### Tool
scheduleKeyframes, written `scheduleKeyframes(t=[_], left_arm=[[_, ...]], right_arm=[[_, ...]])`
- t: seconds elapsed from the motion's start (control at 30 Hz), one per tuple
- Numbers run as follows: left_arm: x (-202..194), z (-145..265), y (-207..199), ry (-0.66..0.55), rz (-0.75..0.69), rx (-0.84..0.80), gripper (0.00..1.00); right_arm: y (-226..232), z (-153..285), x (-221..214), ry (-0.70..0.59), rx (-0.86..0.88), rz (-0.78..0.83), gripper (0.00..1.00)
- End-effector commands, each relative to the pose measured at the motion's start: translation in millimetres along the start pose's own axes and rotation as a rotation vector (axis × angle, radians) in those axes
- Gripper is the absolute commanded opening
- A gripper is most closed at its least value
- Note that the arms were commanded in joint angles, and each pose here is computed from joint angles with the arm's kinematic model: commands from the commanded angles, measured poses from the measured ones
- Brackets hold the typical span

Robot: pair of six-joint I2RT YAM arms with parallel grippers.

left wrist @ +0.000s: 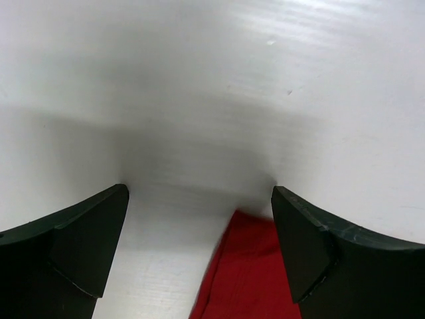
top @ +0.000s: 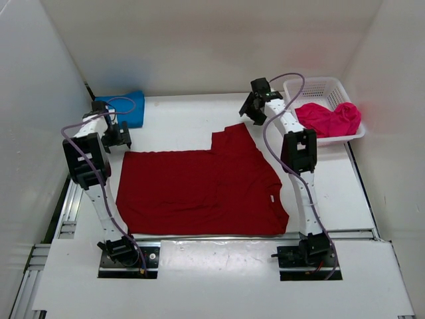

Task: Fold and stack the t-shirts
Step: Grap the side of the flattened tshirt furthest away from the robot with both arms

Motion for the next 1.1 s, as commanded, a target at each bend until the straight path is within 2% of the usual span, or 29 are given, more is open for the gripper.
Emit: scheduleKeyframes(t=[0.0,0.17,0.2,0.27,0.3,0.4,0.43,0.5,0.6,0.7,0.8,0.9,0.97,1.07], left_arm=[[14.8,4.2,-19.3,-0.047,-0.024,-0.065,1.00],[-6.3,-8.9,-40.5,0.012,-0.062,-0.093,1.00],[-6.6,-9.0,-45.4,0.013,-0.076,-0.085,1.00],[-14.8,-17.4,-48.4,0.042,-0.089,-0.067,1.00],[-14.7,-17.6,-46.1,0.042,-0.089,-0.050,1.00],[-23.0,-20.9,-42.6,0.065,-0.100,0.000,0.97],[-23.1,-20.9,-42.6,0.066,-0.100,0.000,0.96],[-26.0,-14.2,-37.7,0.063,-0.089,0.004,0.87],[-33.0,-13.4,-35.4,0.076,-0.080,-0.007,0.70],[-38.5,-12.4,-31.7,0.088,-0.082,0.019,0.70],[-38.1,-6.9,-28.5,0.079,-0.082,0.042,0.83],[-46.0,-4.4,-30.5,0.091,-0.082,0.025,0.83],[-52.5,-5.3,-32.4,0.112,-0.082,0.009,0.76],[-71.5,-17.8,-39.2,0.200,-0.105,0.012,0.57]], right_arm=[[4.3,-22.0,-18.9,-0.003,-0.038,-0.029,0.71],[-2.1,-22.1,-42.9,0.049,-0.121,-0.054,0.63],[-4.4,-21.2,-45.2,0.059,-0.134,-0.061,0.57],[-9.3,-22.5,-50.6,0.076,-0.155,-0.071,0.52],[-9.8,-23.2,-54.8,0.097,-0.149,-0.072,0.43],[-2.2,-23.7,-61.4,0.147,-0.107,-0.101,0.26],[1.2,-23.7,-61.6,0.152,-0.091,-0.117,0.14],[2.7,-25.2,-64.5,0.166,-0.078,-0.128,0.01],[4.5,-17.8,-55.0,0.144,-0.059,-0.146,0.00],[2.7,-8.5,-54.3,0.140,-0.051,-0.112,0.00],[1.5,4.7,-51.5,0.127,-0.030,-0.050,0.00],[-1.8,20.0,-50.6,0.120,-0.018,0.001,0.00],[-2.5,26.7,-50.8,0.118,-0.001,0.033,0.00],[-1.3,36.9,-47.4,0.101,0.018,0.053,0.00]])
Point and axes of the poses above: each gripper's point midway between its finger pads, its own z axis back along the fingers, its own y axis along the line the jaws close on, x = y × z, the point moved 4 cm from there along z, back along the fingers, and after that the axes turned 3 degrees about -z, right-handed, at the moved point
